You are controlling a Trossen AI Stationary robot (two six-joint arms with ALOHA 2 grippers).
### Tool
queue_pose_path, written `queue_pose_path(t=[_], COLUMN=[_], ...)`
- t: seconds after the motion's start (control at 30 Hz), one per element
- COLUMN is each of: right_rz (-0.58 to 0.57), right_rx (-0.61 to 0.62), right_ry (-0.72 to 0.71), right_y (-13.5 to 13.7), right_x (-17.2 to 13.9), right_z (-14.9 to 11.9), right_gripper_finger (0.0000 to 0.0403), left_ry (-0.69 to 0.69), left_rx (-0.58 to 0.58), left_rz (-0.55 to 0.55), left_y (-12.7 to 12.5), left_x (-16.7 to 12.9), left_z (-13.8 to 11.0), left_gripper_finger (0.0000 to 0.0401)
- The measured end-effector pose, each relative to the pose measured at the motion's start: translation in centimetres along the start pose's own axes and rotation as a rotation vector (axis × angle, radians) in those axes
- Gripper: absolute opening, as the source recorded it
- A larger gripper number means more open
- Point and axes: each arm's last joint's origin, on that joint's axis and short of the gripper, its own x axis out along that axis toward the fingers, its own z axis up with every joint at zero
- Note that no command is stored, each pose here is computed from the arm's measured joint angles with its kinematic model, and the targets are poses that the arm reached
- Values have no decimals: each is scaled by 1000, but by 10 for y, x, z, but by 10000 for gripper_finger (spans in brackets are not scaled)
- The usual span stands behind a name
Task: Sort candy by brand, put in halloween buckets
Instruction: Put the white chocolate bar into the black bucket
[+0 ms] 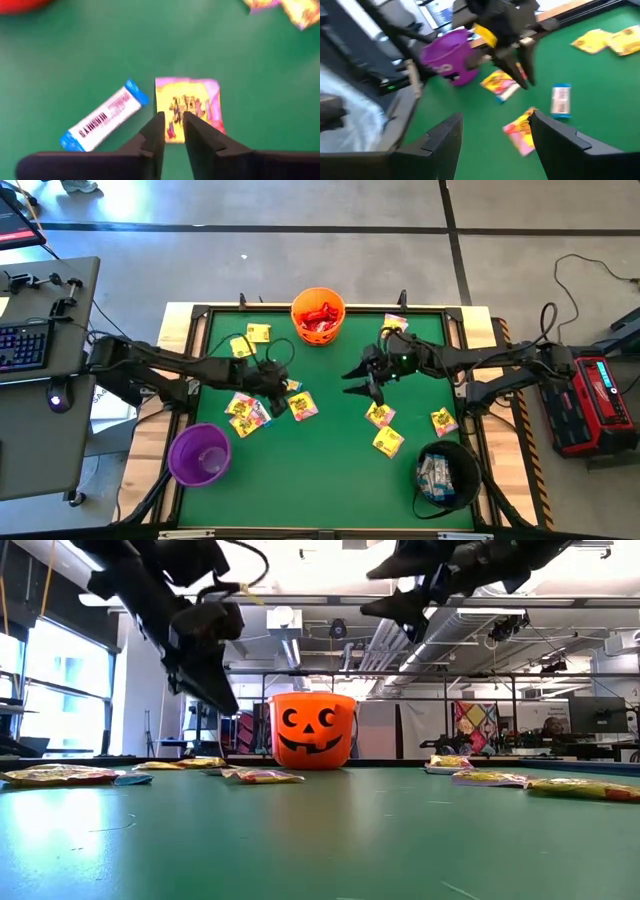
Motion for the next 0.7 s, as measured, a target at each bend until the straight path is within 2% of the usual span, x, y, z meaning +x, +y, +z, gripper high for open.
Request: queue_pose_path(t=[0.13,0.33,0.57,0.7], right_rz=[90,100,43,-7], right_rx=[58,-119,-246,-225], right_ry=[31,16,13,12], right_y=[3,-4,-26,-35], right_x=[-1,-6,-15,-19], right_z=[0,3,7,8], right_gripper_finger=[220,220,220,220], left_ry=[35,12,131,213], left_rx=[74,192,232,307], left_rz=[-1,104,165,211], left_y=[-10,-15,-14,-11], left_x=[9,17,32,38], left_z=[-3,4,-6,-15], left_gripper_finger=[104,152,168,168])
